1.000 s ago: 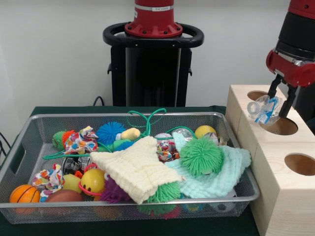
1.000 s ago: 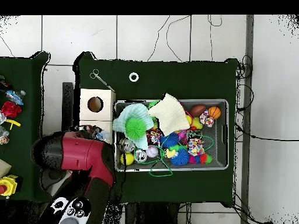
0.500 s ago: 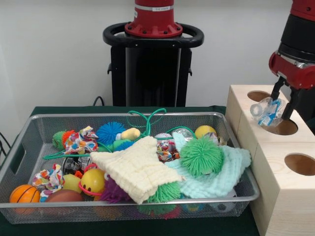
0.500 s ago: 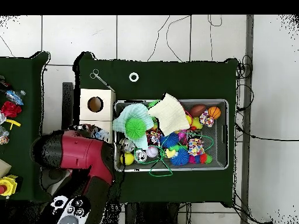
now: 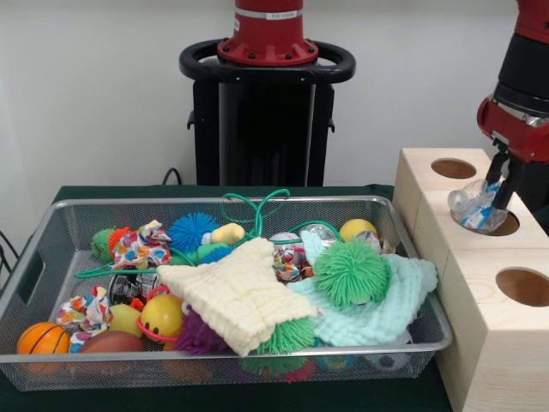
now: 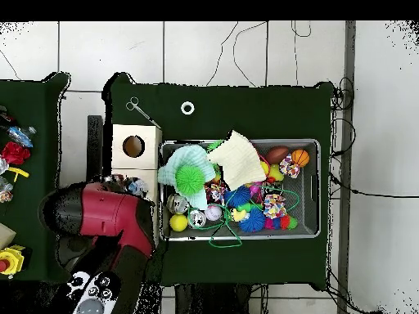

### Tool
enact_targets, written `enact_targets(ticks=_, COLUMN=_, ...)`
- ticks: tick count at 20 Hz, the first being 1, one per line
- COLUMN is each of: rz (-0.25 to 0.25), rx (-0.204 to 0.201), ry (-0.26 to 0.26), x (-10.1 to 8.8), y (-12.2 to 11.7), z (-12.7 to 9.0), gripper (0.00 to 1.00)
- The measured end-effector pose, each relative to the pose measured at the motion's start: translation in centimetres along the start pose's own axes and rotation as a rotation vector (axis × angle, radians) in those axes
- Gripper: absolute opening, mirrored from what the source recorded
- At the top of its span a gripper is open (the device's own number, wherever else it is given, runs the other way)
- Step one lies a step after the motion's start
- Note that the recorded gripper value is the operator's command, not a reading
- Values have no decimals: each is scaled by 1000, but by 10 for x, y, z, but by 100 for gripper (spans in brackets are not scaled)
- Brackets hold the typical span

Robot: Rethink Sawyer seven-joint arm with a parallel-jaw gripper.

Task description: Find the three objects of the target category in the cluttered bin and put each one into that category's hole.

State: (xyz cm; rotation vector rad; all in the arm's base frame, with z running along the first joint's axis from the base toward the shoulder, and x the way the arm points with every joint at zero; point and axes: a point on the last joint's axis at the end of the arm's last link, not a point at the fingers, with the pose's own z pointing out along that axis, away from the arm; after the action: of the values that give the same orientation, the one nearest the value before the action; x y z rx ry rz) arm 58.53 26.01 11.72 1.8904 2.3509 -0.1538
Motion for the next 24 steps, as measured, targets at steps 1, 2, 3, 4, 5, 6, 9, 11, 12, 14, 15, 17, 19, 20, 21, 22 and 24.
enact_targets(ticks=1, rz=1, rx=-1, ry=1, x=0, y=0, z=0, gripper=0)
enact_targets(ticks=2, rz=2, rx=-1, ry=2, x=1, y=0, z=-1, gripper=0)
enact_targets(ticks=3, rz=3, rx=-2, ry=3, x=1, y=1, z=-1, gripper=0)
enact_targets(ticks=4, rz=4, rx=-2, ry=5, x=2, y=1, z=-1, gripper=0)
enact_targets(ticks=5, rz=6, rx=-3, ry=6, x=2, y=1, z=-1, gripper=0)
enact_targets(ticks=6, rz=8, rx=-4, ry=8, x=3, y=1, z=-2, gripper=0)
enact_targets(ticks=9, rz=12, rx=-5, ry=11, x=3, y=2, z=-2, gripper=0)
enact_targets(ticks=11, rz=13, rx=-6, ry=12, x=4, y=2, z=-3, gripper=100)
enact_targets(ticks=12, rz=13, rx=-6, ry=12, x=4, y=2, z=-3, gripper=100)
enact_targets(ticks=14, rz=13, rx=-6, ry=12, x=4, y=2, z=-3, gripper=100)
enact_targets(ticks=15, rz=13, rx=-6, ry=12, x=4, y=2, z=-3, gripper=100)
enact_targets(ticks=17, rz=13, rx=-6, ry=13, x=4, y=2, z=-3, gripper=100)
enact_targets(ticks=19, rz=14, rx=-7, ry=13, x=4, y=3, z=-4, gripper=100)
enact_targets(ticks=20, rz=14, rx=-9, ry=14, x=4, y=3, z=-4, gripper=100)
enact_targets(ticks=21, rz=15, rx=-9, ry=14, x=4, y=3, z=-5, gripper=100)
enact_targets(ticks=22, rz=15, rx=-11, ry=15, x=4, y=3, z=-5, gripper=100)
enact_targets(ticks=24, rz=15, rx=-13, ry=16, x=4, y=4, z=-7, gripper=100)
